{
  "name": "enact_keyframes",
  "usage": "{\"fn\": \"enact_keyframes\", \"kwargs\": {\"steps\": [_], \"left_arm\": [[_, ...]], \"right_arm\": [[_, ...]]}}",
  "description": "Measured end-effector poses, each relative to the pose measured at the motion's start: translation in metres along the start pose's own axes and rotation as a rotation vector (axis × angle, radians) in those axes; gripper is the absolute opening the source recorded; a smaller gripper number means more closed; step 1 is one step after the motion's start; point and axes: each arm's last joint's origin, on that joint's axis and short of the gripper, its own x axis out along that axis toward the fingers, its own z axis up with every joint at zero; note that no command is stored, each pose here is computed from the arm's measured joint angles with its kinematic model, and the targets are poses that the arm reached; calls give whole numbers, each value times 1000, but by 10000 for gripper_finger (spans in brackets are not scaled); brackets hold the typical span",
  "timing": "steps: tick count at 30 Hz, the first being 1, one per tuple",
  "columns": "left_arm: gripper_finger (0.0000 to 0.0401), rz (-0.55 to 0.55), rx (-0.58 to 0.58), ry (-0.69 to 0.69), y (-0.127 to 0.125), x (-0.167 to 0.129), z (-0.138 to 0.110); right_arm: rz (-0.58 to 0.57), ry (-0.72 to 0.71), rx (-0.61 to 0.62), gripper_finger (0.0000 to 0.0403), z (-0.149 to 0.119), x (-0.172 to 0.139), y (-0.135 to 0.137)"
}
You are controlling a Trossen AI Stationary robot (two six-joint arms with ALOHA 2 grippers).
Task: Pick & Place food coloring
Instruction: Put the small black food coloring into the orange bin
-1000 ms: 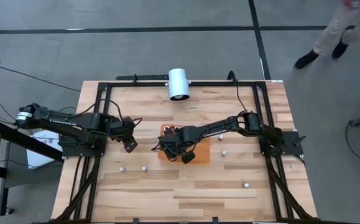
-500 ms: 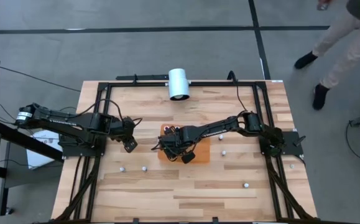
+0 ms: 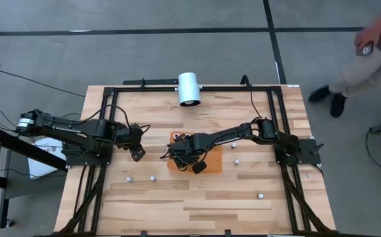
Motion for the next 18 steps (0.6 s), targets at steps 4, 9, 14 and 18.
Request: {"fn": "enact_keyframes", "kwargs": {"steps": [4,9,14,18], "left_arm": [[165,0,0,0,0,0,0],[165,0,-1,0,0,0,0],[165,0,0,0,0,0,0],[165,0,0,0,0,0,0]], "right_arm": [[1,1,0,102,0,0,0],[4,8,-1,92,0,2,0],[18,28,11,74,-2,2,2],[20,31,9,68,-2,2,2]]}}
